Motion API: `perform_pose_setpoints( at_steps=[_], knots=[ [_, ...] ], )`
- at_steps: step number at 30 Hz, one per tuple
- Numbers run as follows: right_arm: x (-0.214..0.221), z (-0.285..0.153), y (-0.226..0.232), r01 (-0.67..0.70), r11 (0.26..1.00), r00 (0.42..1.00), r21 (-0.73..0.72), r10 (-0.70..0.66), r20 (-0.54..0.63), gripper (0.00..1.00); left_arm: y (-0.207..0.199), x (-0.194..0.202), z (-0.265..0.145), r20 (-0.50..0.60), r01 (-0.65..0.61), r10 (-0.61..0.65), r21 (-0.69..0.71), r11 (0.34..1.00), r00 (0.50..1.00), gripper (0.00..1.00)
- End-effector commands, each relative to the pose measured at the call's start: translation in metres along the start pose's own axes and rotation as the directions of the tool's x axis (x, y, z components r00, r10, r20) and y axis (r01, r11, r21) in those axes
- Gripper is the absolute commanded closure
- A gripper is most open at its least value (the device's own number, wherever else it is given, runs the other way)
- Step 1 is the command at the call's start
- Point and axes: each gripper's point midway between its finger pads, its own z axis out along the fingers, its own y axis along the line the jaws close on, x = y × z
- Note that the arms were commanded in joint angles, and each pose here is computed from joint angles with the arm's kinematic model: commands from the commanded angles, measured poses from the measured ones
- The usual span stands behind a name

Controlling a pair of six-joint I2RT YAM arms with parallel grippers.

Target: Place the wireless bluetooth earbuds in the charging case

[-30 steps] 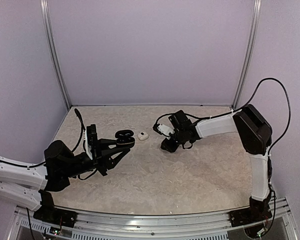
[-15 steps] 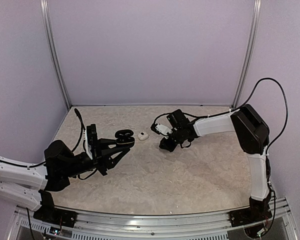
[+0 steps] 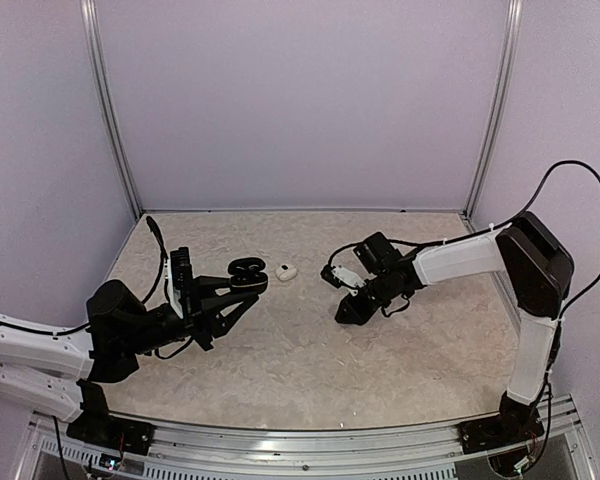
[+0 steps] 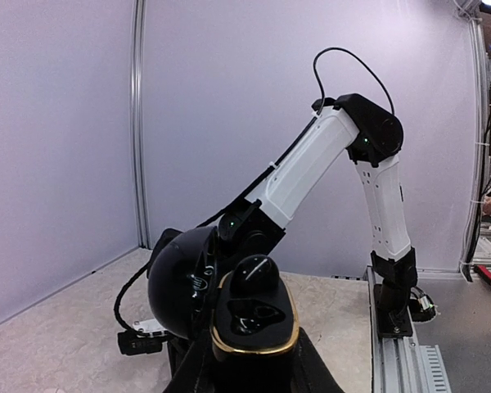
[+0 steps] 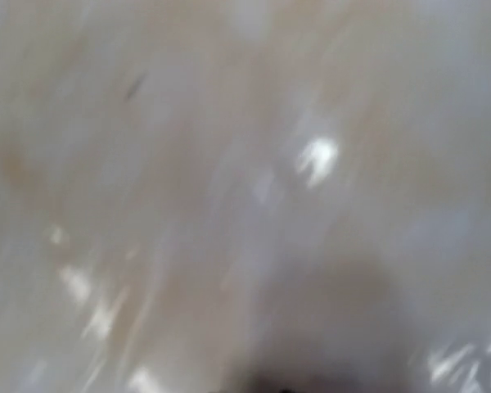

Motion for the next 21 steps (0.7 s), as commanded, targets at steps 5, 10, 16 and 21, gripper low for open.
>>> perform_pose_setpoints(
  at_steps=[5,10,16,21],
  knots=[
    [0.098,-0.017,0.081,-0.082,0.993,0.958,-0.080,0.057,-0.280,0.83,-0.001,-0.010,0.001,0.028,-0.004,0.004,0.013,1.000,1.000,1.00],
    [0.118,-0.025,0.118,-0.045,0.996,0.930,-0.077,0.014,-0.368,0.82,-0.002,-0.010,0.003,0.026,0.001,-0.002,0.020,1.000,1.000,1.00],
    [0.137,-0.031,0.133,0.017,1.000,0.877,-0.022,-0.025,-0.481,0.80,-0.003,-0.010,0.004,0.024,0.002,-0.003,0.027,1.000,1.000,1.00],
    [0.149,-0.035,0.130,0.079,0.996,0.834,0.035,-0.047,-0.549,0.74,-0.003,-0.011,0.002,0.023,-0.002,0.001,0.025,1.000,1.000,1.00]
  ],
)
